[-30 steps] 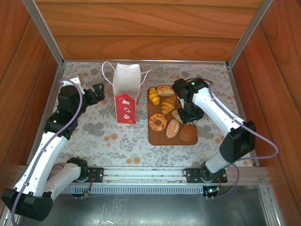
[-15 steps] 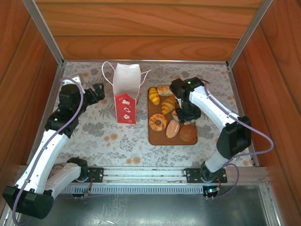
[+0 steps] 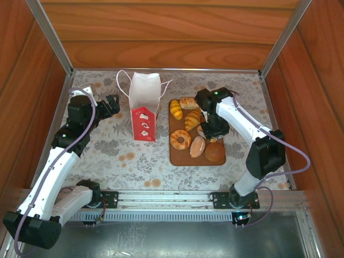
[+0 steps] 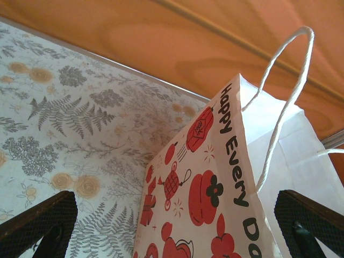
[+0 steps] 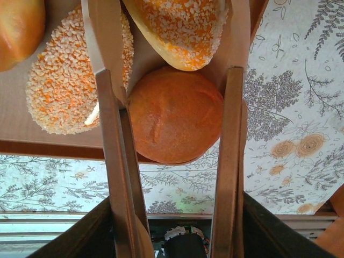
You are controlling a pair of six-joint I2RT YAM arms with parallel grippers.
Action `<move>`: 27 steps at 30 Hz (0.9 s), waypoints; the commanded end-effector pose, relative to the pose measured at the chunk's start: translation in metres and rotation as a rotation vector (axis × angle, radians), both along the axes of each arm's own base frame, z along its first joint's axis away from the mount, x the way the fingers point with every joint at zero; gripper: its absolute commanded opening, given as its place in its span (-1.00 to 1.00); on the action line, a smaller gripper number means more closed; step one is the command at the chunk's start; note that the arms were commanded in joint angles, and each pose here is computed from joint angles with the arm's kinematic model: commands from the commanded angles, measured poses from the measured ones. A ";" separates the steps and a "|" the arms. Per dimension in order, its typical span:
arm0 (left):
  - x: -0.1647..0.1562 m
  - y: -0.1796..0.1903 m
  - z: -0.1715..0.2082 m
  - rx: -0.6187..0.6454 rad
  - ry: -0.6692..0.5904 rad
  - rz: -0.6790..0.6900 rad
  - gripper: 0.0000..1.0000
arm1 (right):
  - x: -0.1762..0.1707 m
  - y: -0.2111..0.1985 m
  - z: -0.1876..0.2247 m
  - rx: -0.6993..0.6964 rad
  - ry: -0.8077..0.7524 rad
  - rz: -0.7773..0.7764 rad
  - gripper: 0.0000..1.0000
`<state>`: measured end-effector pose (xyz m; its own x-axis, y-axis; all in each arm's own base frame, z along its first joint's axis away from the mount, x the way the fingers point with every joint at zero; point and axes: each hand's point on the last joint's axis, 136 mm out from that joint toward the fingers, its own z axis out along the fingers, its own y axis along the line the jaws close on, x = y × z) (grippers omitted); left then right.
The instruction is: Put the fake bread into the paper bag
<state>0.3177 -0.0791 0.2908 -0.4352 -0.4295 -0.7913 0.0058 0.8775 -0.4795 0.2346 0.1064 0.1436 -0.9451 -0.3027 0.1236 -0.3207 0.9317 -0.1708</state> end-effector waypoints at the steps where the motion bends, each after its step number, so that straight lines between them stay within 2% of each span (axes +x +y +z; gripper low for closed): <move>1: 0.000 0.002 0.013 -0.002 -0.025 -0.002 1.00 | 0.000 -0.005 0.002 -0.008 0.004 -0.004 0.05; 15: 0.001 0.002 0.014 -0.007 -0.025 0.001 1.00 | 0.023 -0.003 0.038 0.038 -0.175 -0.008 -0.45; 20: 0.002 -0.001 0.026 -0.026 -0.074 -0.017 1.00 | 0.029 -0.005 0.063 0.063 -0.274 -0.023 -0.49; 24: 0.003 -0.015 0.041 -0.083 -0.141 -0.089 1.00 | 0.034 -0.004 0.090 0.109 -0.376 -0.037 -0.50; 27: 0.006 -0.025 0.046 -0.125 -0.144 -0.130 1.00 | 0.035 -0.006 0.110 0.132 -0.438 -0.046 -0.51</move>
<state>0.3215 -0.0924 0.3110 -0.4073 -0.4491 -0.7953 0.1030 0.8426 -0.5286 0.2645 0.1083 0.2269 -0.9319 -0.2800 -0.2305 -0.2502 0.9565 -0.1500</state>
